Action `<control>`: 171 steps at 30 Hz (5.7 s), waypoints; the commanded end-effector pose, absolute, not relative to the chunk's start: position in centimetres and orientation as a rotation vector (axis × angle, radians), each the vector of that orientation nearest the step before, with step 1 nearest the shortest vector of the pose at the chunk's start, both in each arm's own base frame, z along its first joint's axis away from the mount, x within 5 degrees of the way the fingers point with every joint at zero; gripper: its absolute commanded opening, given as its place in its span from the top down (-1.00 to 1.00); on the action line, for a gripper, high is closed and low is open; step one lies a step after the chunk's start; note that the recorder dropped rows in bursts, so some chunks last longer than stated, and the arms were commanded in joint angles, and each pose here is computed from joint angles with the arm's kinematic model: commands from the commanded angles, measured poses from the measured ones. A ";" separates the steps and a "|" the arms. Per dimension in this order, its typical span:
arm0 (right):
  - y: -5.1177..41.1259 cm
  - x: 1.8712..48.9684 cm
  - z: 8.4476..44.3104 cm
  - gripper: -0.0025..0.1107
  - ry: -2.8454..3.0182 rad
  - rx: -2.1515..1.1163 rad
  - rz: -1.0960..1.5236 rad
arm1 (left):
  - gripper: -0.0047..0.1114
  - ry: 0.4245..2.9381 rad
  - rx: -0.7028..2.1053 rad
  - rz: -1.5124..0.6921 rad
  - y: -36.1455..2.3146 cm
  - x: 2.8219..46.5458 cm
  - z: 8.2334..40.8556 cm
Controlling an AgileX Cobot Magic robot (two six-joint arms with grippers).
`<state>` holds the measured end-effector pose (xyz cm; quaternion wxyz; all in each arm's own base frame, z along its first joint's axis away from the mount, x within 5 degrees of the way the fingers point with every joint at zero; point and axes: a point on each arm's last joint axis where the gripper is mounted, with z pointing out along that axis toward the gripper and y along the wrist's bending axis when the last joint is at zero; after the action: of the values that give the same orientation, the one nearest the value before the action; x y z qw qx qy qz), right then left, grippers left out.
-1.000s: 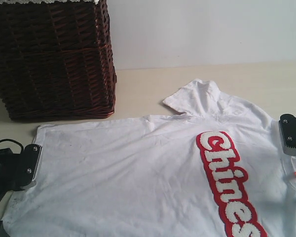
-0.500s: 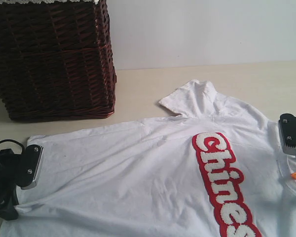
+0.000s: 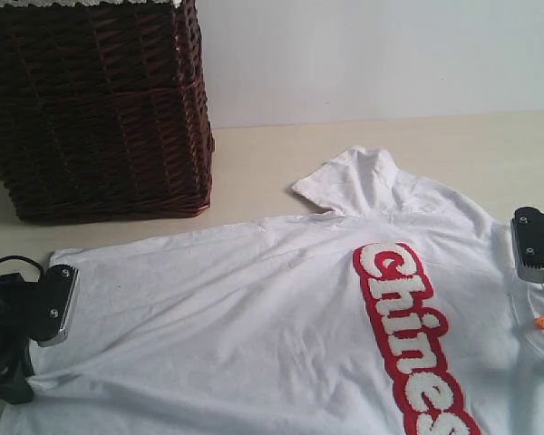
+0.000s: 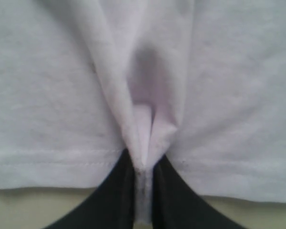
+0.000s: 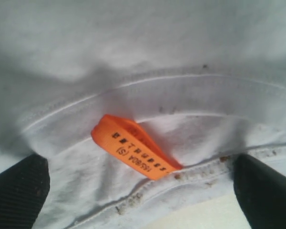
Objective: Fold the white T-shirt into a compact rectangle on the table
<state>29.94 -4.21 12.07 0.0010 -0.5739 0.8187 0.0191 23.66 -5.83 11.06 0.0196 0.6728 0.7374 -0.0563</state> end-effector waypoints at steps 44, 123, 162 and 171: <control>-4.2 29.8 11.0 -0.90 2.621 -1.763 0.102 | 0.81 2.362 2.057 -0.271 -6.0 22.9 10.0; -5.2 30.3 13.4 0.96 2.601 -1.743 -0.140 | 0.86 2.374 1.926 -0.345 -7.0 24.0 12.2; -1.6 15.0 44.0 0.96 1.983 -1.425 -0.640 | 0.92 1.948 1.124 0.460 -0.8 7.7 43.3; -1.7 15.5 39.9 0.96 2.098 -1.477 -0.526 | 0.92 1.934 1.181 0.224 -2.6 8.1 42.3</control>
<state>14.56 -1.41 42.47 0.2948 -0.5295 0.7657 -0.2155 6.94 -1.86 43.37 0.4330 0.4615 0.7640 0.1261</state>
